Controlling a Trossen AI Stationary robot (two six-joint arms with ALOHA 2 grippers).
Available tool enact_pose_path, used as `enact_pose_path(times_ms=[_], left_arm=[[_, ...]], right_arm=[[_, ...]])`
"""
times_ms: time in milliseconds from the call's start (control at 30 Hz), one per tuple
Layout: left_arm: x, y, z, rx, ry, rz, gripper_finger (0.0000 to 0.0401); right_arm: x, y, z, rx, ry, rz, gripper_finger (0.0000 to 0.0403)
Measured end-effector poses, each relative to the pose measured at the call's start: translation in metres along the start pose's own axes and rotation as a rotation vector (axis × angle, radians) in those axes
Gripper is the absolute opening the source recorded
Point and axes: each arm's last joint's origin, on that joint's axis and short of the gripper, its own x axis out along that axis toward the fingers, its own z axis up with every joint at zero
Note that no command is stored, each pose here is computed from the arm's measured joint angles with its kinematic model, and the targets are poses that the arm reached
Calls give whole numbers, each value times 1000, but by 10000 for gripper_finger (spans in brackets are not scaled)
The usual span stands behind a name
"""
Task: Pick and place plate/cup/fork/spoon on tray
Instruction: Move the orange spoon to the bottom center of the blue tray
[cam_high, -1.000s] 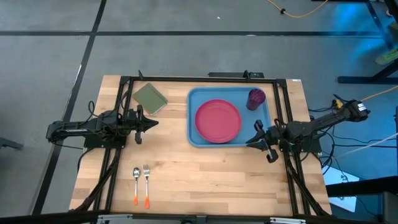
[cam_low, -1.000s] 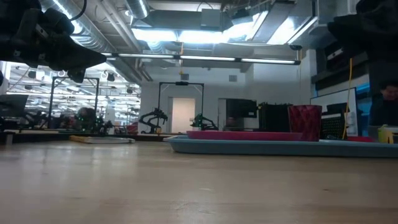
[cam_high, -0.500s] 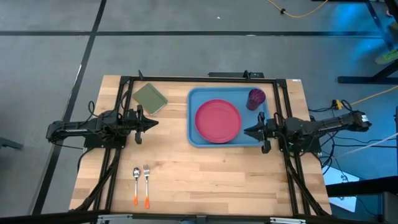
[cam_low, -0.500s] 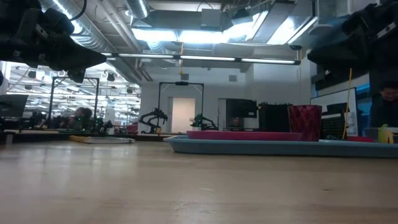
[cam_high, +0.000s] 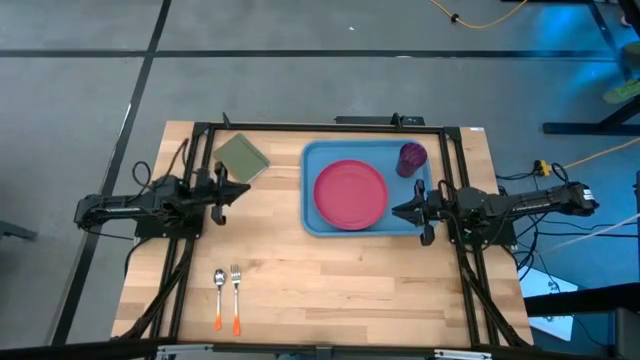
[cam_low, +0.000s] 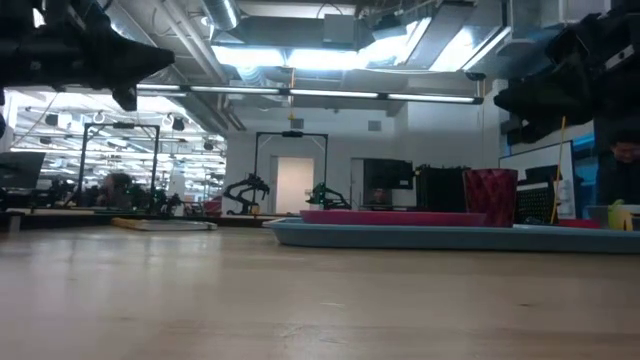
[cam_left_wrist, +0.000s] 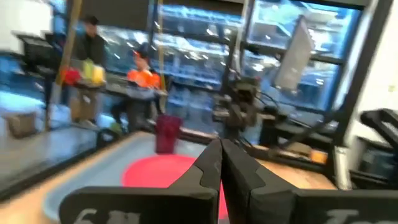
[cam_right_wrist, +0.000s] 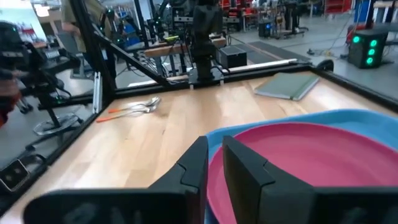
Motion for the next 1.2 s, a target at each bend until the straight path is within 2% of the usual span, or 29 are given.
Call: enact_pose_path(times_ms=[100, 167, 233, 400, 567, 767, 867, 933, 1033, 1200], left_arm=[[0, 2, 4, -24, -53, 69, 0], [0, 2, 7, -120, -85, 82, 0], [0, -1, 13, -166, -100, 16, 0], [0, -16, 49, -250, -120, -233, 0], [17, -32, 64, -262, 9, -350, 0], [55, -58, 55, -321, 397, -379, 0], [71, -72, 61, -334, 614, -341, 0], [78, -80, 69, -349, 750, -269, 0], [83, -91, 79, -373, 964, -83, 0], [87, -109, 85, -411, 1204, 209, 0]], right_arm=[[0, 0, 0, 23, -1, 0, 53], [0, 0, 0, 16, -1, 0, 53], [0, 0, 0, 20, -1, 0, 53], [0, 0, 0, -9, -1, 0, 53], [0, 0, 0, -8, -1, 0, 53], [0, 0, 0, -8, -2, 0, 53], [0, 0, 0, -7, -2, 0, 53], [0, 0, 0, -8, -2, 0, 53], [0, 0, 0, -7, -2, 0, 53], [0, 0, 0, -7, -2, -1, 53]])
